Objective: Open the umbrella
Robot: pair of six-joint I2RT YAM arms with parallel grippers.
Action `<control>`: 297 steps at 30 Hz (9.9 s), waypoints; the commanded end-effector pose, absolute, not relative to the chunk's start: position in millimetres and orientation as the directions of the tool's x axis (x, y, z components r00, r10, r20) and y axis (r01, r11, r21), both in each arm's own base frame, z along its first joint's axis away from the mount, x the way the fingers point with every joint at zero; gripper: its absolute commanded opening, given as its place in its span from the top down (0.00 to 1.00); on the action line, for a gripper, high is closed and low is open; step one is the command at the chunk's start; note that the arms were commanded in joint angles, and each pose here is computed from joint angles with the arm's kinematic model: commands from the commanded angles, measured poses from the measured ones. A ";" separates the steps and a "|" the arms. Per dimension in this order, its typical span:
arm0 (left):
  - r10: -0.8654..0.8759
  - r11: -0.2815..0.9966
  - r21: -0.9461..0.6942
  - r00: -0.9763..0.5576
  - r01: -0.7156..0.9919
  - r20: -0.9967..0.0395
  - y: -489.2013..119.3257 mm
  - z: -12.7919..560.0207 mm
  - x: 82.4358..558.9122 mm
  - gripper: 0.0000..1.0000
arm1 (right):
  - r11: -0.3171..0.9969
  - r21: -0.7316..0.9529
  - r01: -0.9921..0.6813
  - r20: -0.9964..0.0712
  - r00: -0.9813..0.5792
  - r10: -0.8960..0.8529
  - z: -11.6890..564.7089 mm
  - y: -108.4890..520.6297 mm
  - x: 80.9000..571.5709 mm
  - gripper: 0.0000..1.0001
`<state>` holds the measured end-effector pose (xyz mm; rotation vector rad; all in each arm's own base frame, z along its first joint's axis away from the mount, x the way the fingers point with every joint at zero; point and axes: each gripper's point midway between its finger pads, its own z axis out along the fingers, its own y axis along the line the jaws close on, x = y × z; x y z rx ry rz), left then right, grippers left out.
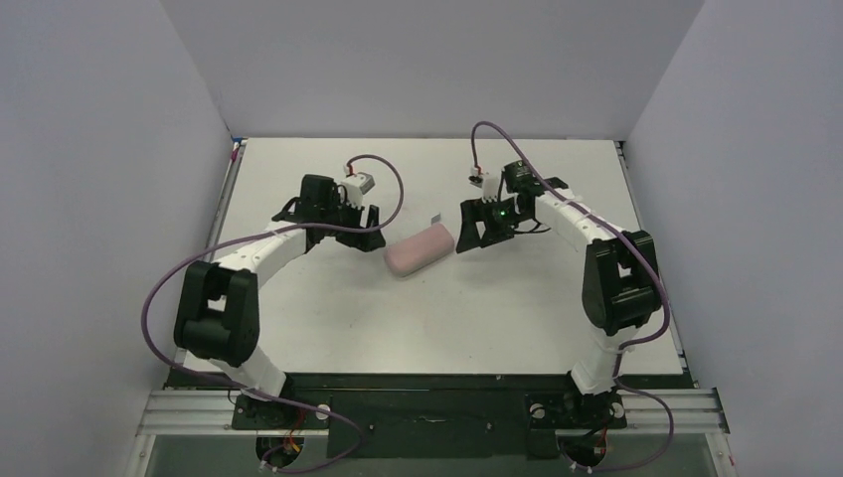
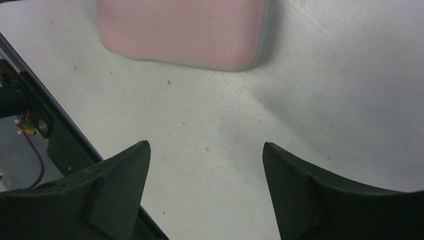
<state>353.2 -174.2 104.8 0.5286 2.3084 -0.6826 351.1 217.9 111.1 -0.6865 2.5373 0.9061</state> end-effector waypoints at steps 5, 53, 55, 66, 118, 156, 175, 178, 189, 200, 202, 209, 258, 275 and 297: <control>0.289 0.590 -0.348 -0.593 0.728 -0.752 -250.6 97.3 373.1 0.32 | 0.764 0.536 -0.359 -0.414 -0.900 -0.132 109.3 171.7 331.4 0.18; 0.289 0.674 0.050 -0.201 0.737 -0.936 -195.5 140.0 273.4 0.25 | 0.283 0.009 -0.959 -0.224 -0.278 -0.934 26.5 159.9 280.1 0.54; 0.300 0.663 0.063 -0.188 0.746 -0.935 -207.4 128.6 263.1 0.29 | 0.274 0.024 -0.961 -0.208 -0.273 -0.939 24.9 149.8 272.2 0.57; 0.278 0.564 0.072 -0.108 0.823 -0.954 -284.3 108.1 254.9 0.54 | 0.274 0.033 -0.961 -0.192 -0.275 -0.942 14.2 132.7 250.6 0.62; 0.167 0.625 -0.020 -0.159 0.781 -0.973 -375.0 53.9 276.5 0.76 | 0.391 0.203 -0.898 -0.215 -0.430 -0.877 -3.8 124.5 210.2 0.83; 0.223 0.540 0.076 -0.056 0.838 -0.973 -352.7 59.4 261.9 0.56 | 0.379 0.259 -0.889 -0.192 -0.432 -0.881 7.8 114.0 210.2 0.97; 0.192 0.599 0.083 -0.042 0.797 -0.981 -381.0 65.7 272.9 0.66 | 0.371 0.276 -0.887 -0.193 -0.429 -0.883 9.0 117.2 201.1 1.00; 0.191 0.624 0.086 -0.045 0.777 -0.981 -381.1 65.5 279.4 0.69 | 0.362 0.282 -0.888 -0.194 -0.423 -0.885 10.0 118.5 200.2 1.00; 0.174 0.653 0.097 -0.024 0.751 -0.985 -376.9 74.7 286.3 1.00 | 0.345 0.319 -0.883 -0.186 -0.415 -0.891 13.4 121.3 194.5 1.00; 0.173 0.684 0.065 -0.075 0.726 -0.982 -348.3 66.2 300.9 1.00 | 0.340 0.310 -0.888 -0.150 -0.399 -0.904 9.9 106.8 192.7 1.00; 0.180 0.687 0.074 -0.071 0.723 -0.981 -342.1 66.0 303.0 1.00 | 0.353 0.308 -0.883 -0.148 -0.411 -0.900 10.0 104.5 194.7 1.00; 0.199 0.687 0.087 -0.072 0.722 -0.977 -327.7 62.2 305.5 1.00 | 0.346 0.300 -0.889 -0.131 -0.398 -0.908 8.2 94.7 194.9 1.00; 0.283 0.443 0.231 0.110 0.866 -0.953 -348.8 49.3 254.2 1.00 | 0.310 -0.116 -0.944 -0.455 -0.227 -0.861 112.5 107.3 315.7 0.37; 0.311 0.436 0.208 0.070 0.875 -0.948 -367.3 38.8 241.5 1.00 | 0.838 0.156 -0.524 -0.399 -0.809 -0.431 112.4 49.2 279.5 0.30; 0.378 0.376 0.238 0.086 0.895 -0.922 -383.2 32.2 205.1 1.00 | 0.881 0.454 -0.131 -0.085 -0.991 -0.104 95.0 79.3 234.8 0.29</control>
